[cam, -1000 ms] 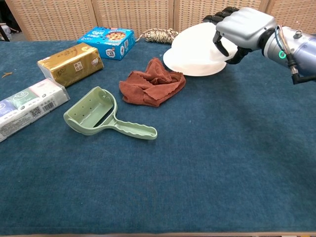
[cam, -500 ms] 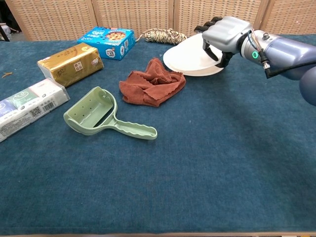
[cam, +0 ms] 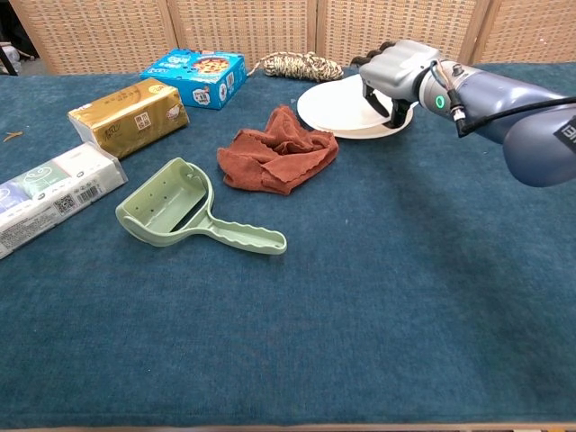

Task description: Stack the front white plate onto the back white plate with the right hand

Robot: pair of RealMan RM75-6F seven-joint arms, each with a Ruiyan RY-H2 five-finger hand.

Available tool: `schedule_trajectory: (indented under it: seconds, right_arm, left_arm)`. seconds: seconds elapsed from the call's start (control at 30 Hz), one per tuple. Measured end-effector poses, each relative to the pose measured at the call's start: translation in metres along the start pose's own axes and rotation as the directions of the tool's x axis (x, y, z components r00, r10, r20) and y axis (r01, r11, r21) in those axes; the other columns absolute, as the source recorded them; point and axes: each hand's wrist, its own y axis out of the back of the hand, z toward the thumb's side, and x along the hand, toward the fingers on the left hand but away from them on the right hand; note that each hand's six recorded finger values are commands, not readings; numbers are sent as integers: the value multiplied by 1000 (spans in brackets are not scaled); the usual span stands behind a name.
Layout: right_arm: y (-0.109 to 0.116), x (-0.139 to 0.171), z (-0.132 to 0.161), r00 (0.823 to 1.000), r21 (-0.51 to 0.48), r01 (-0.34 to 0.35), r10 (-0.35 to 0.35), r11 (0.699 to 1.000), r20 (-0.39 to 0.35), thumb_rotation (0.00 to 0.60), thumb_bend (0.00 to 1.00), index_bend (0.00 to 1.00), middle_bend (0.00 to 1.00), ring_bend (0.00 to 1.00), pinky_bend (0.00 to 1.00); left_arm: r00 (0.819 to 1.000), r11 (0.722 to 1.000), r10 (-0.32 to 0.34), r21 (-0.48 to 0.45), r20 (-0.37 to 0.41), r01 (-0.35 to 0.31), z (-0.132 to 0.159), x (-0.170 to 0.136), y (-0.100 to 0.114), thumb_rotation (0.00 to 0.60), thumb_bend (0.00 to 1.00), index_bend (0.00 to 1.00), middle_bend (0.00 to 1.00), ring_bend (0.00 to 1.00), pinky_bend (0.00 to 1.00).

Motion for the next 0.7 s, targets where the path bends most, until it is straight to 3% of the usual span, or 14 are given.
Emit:
schedule_trajectory:
  seconds: [0.1, 0.17, 0.23, 0.3, 0.4, 0.7]
  right_arm:
    - [0, -1, -2, 1000, 4, -3, 3, 1000, 8, 600, 591, 13, 0, 0, 0]
    - [-1, -1, -3, 1000, 4, -5, 5, 1000, 9, 600, 591, 1, 0, 0, 0]
    - [0, 0, -3, 1000, 2, -5, 5, 1000, 8, 600, 513, 0, 0, 0, 0]
    - [1, 1, -6, 1000, 7, 2, -3, 1000, 14, 600, 272, 0, 0, 0, 0]
    - [1, 2, -13, 999, 27, 9, -10, 1000, 37, 600, 34, 0, 0, 0, 0]
    - [4, 7, -26, 996, 31, 10, -13, 999, 86, 600, 0, 0, 0, 0, 0]
  left_arm:
    - [1000, 1000, -2, 2, -4, 2, -1, 0, -1, 600, 13, 9, 0, 0, 0]
    - [1000, 1000, -5, 3, -7, 5, -1, 0, -2, 600, 13, 10, 0, 0, 0]
    - [1000, 1000, -7, 6, -8, 7, 0, 1, -2, 600, 14, 9, 0, 0, 0]
    - [1000, 1000, -9, 6, -9, 10, 0, 1, -3, 600, 14, 9, 0, 0, 0]
    - [1000, 1000, -11, 6, -7, 11, 1, 0, -4, 600, 14, 9, 0, 0, 0]
    - [1000, 1000, -14, 6, 5, 14, 3, -1, -3, 600, 14, 10, 0, 0, 0]
